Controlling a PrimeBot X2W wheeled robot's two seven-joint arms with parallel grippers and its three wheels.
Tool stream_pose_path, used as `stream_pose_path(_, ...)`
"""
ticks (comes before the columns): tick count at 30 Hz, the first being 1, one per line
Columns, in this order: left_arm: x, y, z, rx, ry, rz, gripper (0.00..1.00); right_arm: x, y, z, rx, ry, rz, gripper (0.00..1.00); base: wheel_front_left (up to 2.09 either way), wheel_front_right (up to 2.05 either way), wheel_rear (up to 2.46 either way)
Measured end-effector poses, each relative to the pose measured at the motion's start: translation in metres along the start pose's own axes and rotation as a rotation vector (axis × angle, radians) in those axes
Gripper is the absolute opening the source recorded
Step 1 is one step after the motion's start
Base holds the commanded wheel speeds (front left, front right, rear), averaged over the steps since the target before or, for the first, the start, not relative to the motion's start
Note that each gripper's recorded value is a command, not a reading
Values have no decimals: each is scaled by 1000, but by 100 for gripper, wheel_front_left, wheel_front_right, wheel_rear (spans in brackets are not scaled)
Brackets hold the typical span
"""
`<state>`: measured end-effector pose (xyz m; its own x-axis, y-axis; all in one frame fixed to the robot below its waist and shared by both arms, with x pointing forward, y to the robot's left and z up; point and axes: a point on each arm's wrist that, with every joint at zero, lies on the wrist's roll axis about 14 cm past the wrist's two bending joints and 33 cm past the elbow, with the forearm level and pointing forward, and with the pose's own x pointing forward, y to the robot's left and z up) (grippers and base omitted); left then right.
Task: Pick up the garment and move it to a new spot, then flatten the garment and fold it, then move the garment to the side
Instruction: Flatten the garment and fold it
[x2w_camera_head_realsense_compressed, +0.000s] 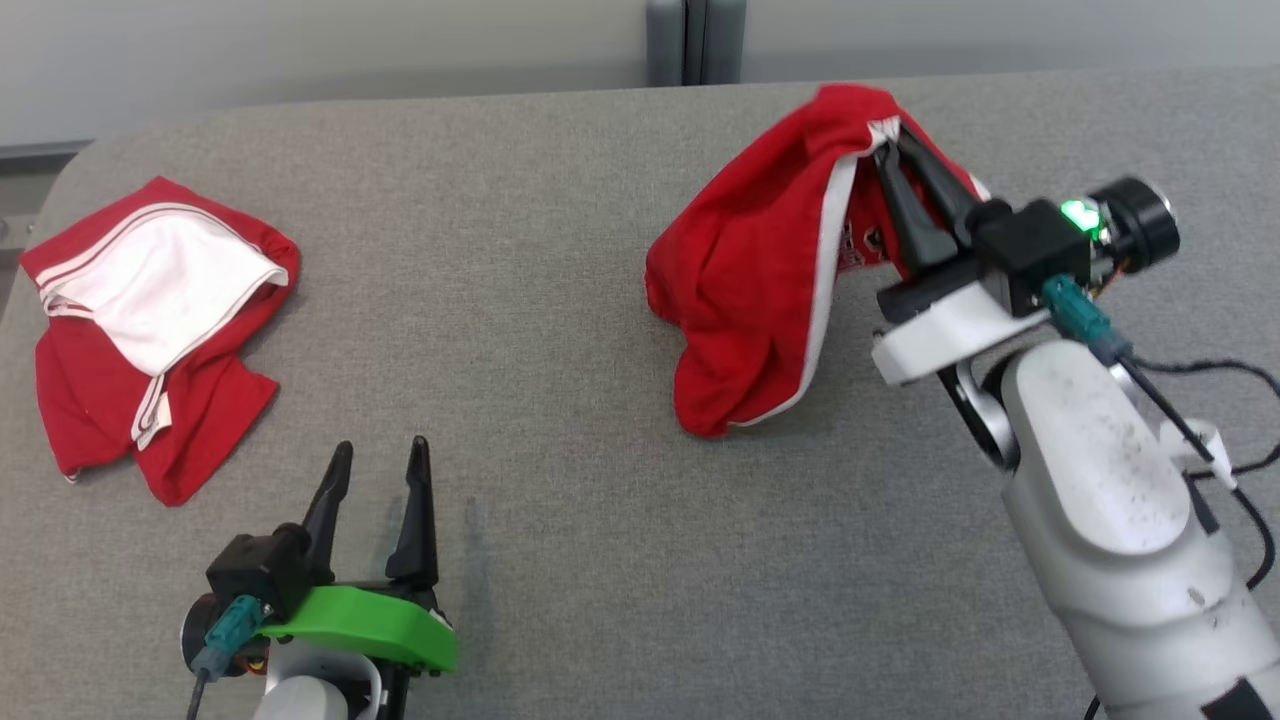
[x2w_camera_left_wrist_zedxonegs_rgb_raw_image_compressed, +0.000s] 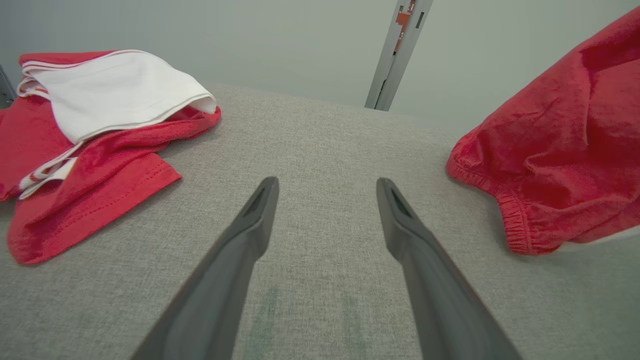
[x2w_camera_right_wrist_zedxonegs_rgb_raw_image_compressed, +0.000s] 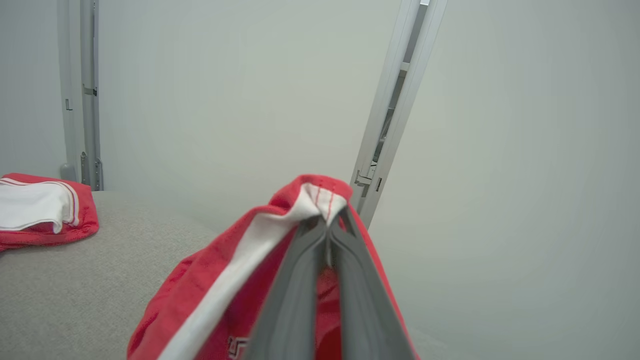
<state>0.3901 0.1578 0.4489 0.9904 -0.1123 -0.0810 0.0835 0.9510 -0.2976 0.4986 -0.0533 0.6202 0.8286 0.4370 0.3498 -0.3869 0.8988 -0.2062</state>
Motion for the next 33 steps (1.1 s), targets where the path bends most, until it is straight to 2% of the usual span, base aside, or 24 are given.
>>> stream_pose_path(4, -5, -13, 6, -6, -18, -28, 100, 36, 10, 55, -67, -126, 78, 0, 0, 0, 0)
stream_pose_path(8, -13, -11, 7, -12, -23, -15, 100, 69, 38, 94, -74, -212, 158, 0, 0, 0, 0)
stream_pose_path(12, -24, -3, 2, -15, -8, 14, 100, 87, 28, 116, -38, -258, 116, 0, 0, 0, 0)
stream_pose_path(16, -27, 1, 3, -14, -12, 27, 100, 82, 10, 85, -36, -173, 52, 0, 0, 0, 0)
stream_pose_path(19, -25, 0, 3, -14, -11, 24, 100, 54, -13, 26, -46, -17, -15, 0, 0, 0, 0)
stream_pose_path(21, -22, -5, 1, -15, -5, 5, 100, 19, -46, -19, -55, 110, -102, 0, 0, 0, 0)
stream_pose_path(26, -9, -20, -1, -6, 2, -54, 100, -82, -108, -97, -68, 378, -297, 45, 0, 0, 0)
stream_pose_path(27, -6, -24, -1, -2, 4, -69, 100, -103, -116, -108, -60, 420, -338, 100, 0, 0, 0)
stream_pose_path(30, 1, -35, -3, 2, 13, -111, 100, -155, -129, -129, -53, 521, -422, 100, 0, 0, 0)
stream_pose_path(33, 6, -44, -7, 0, 24, -141, 100, -180, -139, -131, -53, 544, -483, 100, 0, 0, 0)
